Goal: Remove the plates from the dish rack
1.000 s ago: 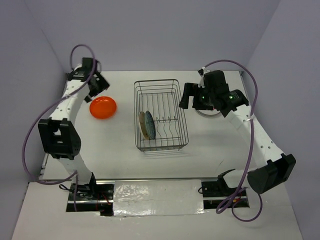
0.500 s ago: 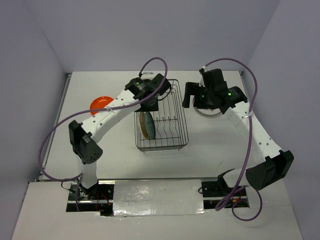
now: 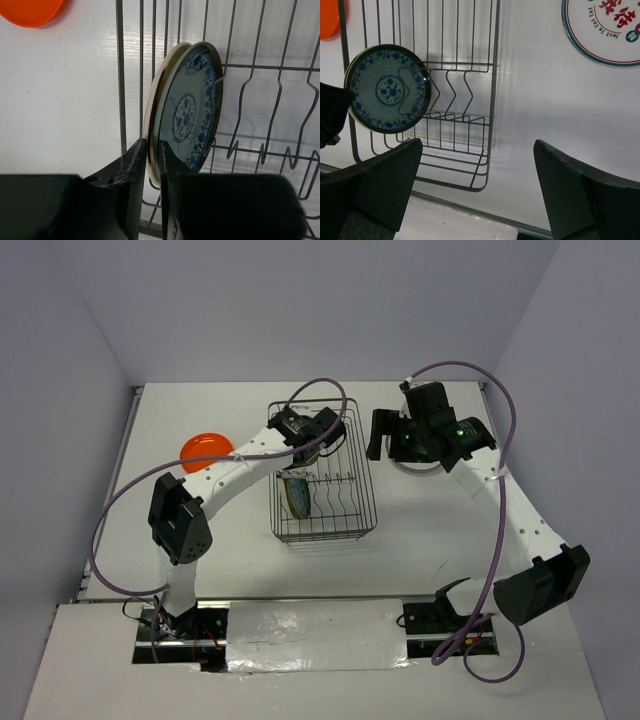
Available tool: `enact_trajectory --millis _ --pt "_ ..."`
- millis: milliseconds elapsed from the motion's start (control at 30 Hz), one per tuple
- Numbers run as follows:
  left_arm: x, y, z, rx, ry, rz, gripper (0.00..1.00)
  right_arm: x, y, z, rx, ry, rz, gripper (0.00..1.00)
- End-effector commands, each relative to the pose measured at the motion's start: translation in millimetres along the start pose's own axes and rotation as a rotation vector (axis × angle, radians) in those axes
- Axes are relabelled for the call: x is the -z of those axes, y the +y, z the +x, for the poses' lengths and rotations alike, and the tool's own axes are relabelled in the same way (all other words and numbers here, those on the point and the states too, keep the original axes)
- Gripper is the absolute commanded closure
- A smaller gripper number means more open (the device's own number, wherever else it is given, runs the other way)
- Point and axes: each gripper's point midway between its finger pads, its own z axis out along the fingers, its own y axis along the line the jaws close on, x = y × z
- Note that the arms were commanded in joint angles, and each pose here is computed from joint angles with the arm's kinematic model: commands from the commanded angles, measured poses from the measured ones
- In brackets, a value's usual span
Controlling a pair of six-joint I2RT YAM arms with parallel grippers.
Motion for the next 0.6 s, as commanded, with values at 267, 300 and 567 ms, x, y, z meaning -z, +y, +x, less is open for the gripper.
enact_trajectory --millis 267,300,567 --pt "-12 -17 8 0.009 0.030 0.016 0.47 15 -3 -7 0.016 -0.047 0.018 0.00" --pt "-9 -18 5 0.008 0.024 0.021 0.44 14 -3 -8 0.014 -0.047 0.018 0.00" --pt "14 -15 -16 -0.031 -0.042 -0.027 0.38 13 0 -12 0.013 -0.048 0.011 0.00"
